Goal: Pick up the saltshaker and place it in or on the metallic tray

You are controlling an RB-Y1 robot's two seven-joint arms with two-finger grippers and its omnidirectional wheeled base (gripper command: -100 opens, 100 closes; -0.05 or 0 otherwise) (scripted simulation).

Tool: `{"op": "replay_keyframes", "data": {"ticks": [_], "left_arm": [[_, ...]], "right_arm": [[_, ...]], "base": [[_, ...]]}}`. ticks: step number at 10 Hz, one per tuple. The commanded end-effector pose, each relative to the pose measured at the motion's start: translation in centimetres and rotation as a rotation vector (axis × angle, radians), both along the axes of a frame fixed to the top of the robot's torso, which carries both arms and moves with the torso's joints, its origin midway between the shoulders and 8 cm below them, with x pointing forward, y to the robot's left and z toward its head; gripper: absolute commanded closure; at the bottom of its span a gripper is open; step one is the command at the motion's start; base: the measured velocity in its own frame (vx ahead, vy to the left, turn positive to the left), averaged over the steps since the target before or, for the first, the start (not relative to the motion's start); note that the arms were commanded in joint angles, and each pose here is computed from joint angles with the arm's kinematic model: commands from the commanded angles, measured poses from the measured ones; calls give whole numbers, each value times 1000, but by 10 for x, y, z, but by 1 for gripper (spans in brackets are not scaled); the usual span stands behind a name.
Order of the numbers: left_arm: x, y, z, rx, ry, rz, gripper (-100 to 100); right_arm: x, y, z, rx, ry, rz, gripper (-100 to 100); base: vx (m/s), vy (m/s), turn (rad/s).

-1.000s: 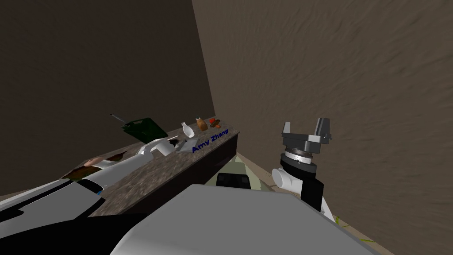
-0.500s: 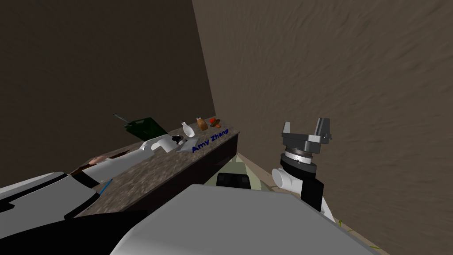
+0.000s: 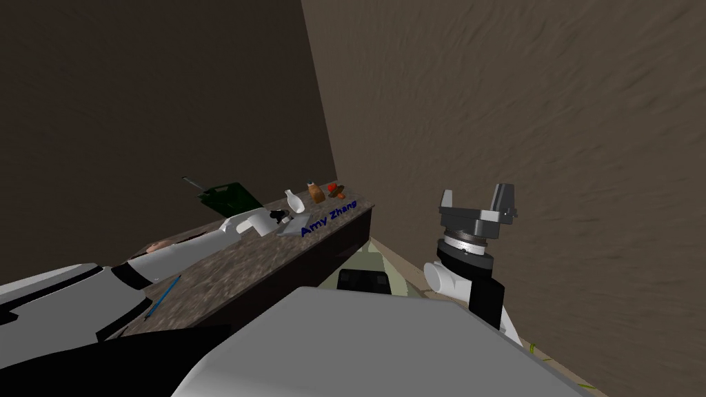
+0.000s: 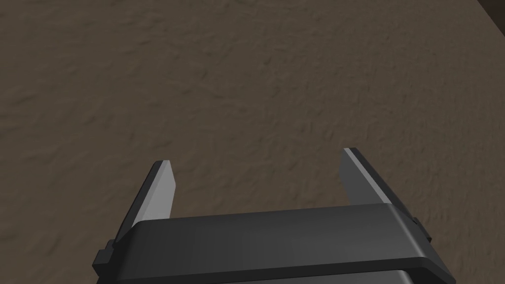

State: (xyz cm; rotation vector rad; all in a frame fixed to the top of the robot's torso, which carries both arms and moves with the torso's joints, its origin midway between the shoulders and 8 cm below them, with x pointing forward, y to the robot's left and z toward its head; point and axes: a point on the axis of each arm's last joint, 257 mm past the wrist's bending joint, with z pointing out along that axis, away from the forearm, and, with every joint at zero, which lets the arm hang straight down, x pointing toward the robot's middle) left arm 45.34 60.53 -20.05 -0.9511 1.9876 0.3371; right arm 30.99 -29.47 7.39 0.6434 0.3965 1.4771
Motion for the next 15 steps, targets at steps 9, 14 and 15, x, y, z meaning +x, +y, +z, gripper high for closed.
{"op": "replay_keyframes", "data": {"ticks": [9,14,15], "left_arm": [[0,-17,34,-2,-4,-8,-100],[-3,-27,50,0,0,-13,-100],[-3,-28,51,0,0,-12,0]], "right_arm": [[0,0,0,0,0,0,0],[0,0,0,0,0,0,0],[0,0,0,0,0,0,0]], "base": [[7,14,8],[11,21,9],[0,0,0]]}}
